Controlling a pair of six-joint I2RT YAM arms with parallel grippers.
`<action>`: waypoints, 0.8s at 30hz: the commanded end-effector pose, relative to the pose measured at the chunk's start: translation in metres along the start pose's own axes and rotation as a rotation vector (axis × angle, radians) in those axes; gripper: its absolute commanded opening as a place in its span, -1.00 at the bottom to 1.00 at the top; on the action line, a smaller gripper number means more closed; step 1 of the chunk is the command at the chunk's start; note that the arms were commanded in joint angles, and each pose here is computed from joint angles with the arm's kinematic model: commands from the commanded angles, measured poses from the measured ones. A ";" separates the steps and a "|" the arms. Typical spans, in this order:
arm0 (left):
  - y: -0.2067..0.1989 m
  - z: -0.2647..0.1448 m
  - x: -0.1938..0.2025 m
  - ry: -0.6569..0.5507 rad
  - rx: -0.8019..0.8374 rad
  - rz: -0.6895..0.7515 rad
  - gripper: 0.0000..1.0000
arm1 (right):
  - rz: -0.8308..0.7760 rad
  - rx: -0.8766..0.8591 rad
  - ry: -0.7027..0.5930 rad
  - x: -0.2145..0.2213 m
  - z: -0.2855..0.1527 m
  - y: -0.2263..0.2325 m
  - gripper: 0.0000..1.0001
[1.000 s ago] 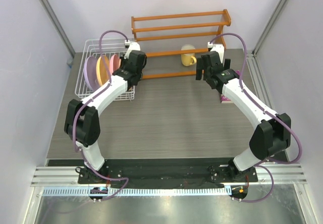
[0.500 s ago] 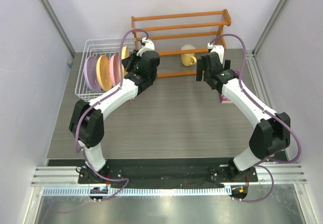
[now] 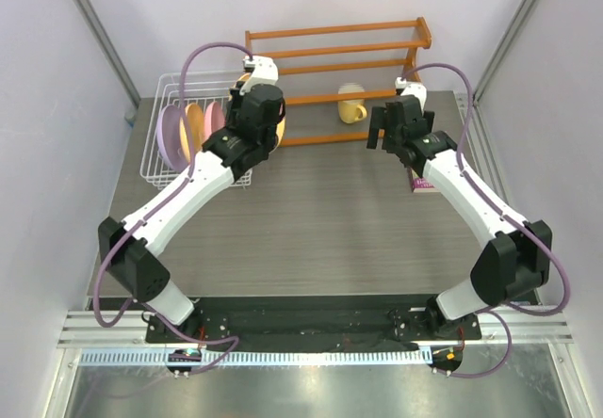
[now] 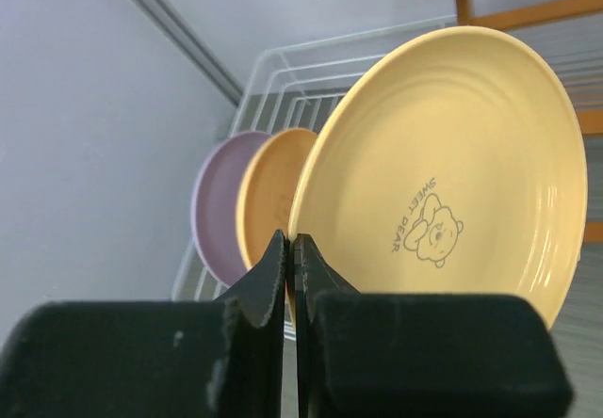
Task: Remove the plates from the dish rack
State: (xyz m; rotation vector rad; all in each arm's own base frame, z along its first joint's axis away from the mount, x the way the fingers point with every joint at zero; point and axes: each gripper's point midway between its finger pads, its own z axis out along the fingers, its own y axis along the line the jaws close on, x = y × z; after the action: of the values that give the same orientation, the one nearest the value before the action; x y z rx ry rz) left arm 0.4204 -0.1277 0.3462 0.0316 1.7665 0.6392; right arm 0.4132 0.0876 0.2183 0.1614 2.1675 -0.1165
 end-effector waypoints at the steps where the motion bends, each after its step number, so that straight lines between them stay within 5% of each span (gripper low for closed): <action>1: -0.022 -0.020 0.014 0.065 0.221 -0.107 -1.00 | 0.110 -0.194 -0.104 -0.030 -0.035 0.024 1.00; 11: -0.116 -0.048 0.056 0.177 0.621 -0.259 -1.00 | 0.313 -0.610 -0.150 -0.024 -0.091 0.074 0.99; 24: -0.140 -0.071 0.054 0.182 0.793 -0.396 -1.00 | 0.342 -0.651 0.006 0.026 -0.065 0.092 0.93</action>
State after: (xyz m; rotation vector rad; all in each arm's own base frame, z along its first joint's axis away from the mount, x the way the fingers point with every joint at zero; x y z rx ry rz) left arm 0.3838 -0.2403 0.2135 0.2171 2.1297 -0.1994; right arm 0.3589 0.1786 0.2172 0.1644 2.0932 0.6904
